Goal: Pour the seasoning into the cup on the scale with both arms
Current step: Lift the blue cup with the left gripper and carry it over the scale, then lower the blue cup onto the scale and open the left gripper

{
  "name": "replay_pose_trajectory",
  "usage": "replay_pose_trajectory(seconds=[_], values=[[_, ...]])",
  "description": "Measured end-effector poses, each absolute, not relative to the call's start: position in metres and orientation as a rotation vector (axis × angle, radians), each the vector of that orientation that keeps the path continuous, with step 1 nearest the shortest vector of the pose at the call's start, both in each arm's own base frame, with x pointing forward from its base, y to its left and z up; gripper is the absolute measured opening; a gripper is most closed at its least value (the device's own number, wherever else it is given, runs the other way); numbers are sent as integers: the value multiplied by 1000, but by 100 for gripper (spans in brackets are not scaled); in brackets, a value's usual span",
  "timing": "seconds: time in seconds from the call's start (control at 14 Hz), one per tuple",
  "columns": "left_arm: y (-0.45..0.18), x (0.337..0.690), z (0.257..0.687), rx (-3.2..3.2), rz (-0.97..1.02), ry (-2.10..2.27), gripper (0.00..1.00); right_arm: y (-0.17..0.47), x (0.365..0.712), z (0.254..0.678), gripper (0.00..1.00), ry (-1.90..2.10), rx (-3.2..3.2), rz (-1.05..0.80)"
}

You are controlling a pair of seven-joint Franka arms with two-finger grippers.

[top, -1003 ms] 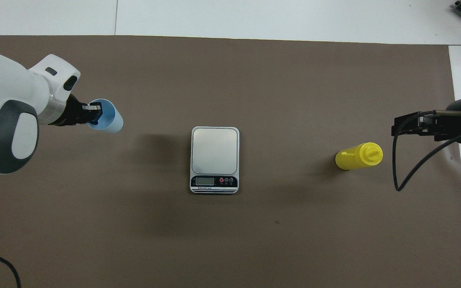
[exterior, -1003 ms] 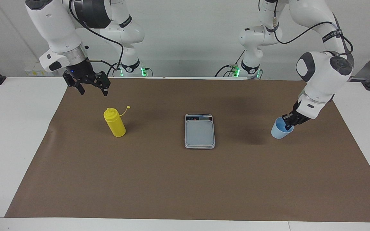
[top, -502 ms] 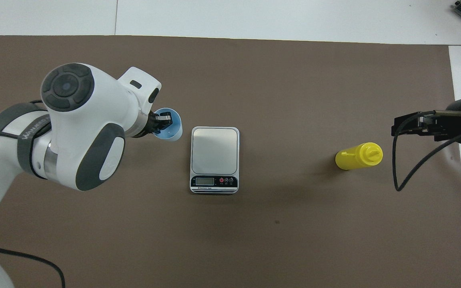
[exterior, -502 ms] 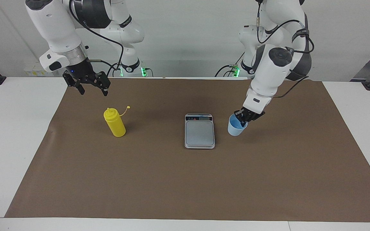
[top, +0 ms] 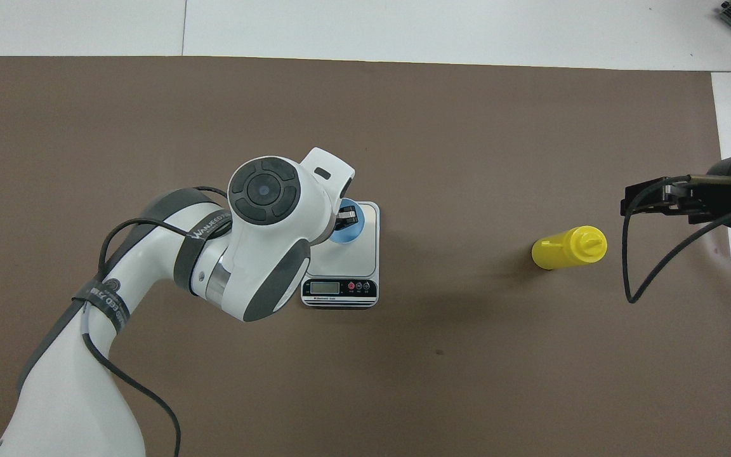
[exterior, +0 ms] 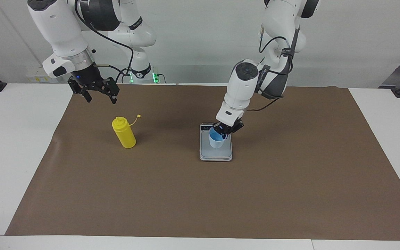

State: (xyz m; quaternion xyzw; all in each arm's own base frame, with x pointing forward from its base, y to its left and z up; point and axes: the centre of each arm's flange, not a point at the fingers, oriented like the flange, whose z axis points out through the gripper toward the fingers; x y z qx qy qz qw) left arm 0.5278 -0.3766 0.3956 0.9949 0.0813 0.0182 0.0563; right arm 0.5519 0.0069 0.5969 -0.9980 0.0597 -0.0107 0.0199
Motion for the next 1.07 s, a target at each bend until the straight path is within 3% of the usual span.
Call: replay_pose_trajectory(seconds=[1.07], values=[[-372, 531, 377, 3031, 91, 245, 4, 7, 552, 597, 100, 185, -3096, -33]])
